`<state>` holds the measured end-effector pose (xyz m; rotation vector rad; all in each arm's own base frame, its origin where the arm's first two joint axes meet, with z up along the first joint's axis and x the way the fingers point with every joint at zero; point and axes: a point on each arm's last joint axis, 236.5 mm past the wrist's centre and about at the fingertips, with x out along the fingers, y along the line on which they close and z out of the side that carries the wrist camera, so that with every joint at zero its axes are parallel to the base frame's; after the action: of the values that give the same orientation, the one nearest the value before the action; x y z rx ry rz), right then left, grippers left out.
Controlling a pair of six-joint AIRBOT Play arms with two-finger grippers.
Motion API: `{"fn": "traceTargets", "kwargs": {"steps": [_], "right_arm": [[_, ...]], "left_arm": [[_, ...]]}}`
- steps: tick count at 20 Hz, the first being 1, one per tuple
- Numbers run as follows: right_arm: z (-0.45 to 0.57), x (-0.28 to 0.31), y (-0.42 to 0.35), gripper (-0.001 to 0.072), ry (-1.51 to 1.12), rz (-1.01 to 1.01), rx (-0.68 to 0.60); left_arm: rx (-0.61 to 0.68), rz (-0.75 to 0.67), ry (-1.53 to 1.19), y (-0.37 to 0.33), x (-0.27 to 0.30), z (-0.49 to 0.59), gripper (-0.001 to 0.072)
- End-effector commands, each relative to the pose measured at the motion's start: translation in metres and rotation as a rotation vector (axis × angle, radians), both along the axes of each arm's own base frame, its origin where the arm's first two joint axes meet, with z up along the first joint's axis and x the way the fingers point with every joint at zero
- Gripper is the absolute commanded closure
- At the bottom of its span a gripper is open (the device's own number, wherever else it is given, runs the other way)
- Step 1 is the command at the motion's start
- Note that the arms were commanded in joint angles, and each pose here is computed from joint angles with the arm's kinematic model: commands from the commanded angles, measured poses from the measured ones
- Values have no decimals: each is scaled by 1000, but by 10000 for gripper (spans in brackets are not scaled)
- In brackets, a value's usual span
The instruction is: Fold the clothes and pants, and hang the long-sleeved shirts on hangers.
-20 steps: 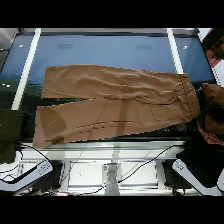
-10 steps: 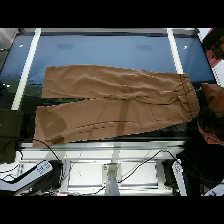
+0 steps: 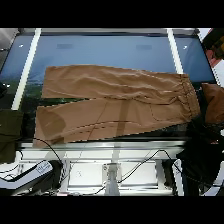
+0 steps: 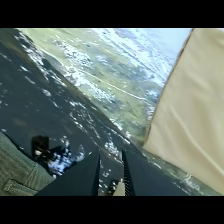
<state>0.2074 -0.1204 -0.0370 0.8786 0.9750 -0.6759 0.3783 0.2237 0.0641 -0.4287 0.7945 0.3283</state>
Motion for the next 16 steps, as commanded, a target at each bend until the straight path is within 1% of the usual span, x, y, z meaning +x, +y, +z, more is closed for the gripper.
{"fn": "traceTargets", "kwargs": {"steps": [1, 2, 3, 4, 6, 10, 14, 16], "right_arm": [[-11, 11, -6, 308, -42, -113, 46], [-17, 11, -4, 261, -24, -123, 77], [-25, 10, -3, 189, -8, -135, 109], [-32, 12, -1, 152, -2, -157, 147], [-40, 19, 0, 152, -6, -153, 187], [-45, 33, -16, 152, -52, -165, 149], [-44, 41, -37, 163, -125, -240, 146], [-42, 45, -44, 164, -157, -224, 146]], "left_arm": [[15, -15, 10, 3, 2, -7, 541], [15, -16, 12, 4, 2, -8, 541], [12, -16, 16, 4, 2, -10, 540], [8, -16, 20, 4, 2, -13, 541], [2, -16, 26, 4, 3, -17, 541], [-3, -16, 31, 4, 3, -19, 541], [-3, -16, 31, 4, 3, -19, 541], [-3, -16, 31, 4, 3, -19, 541]]}}
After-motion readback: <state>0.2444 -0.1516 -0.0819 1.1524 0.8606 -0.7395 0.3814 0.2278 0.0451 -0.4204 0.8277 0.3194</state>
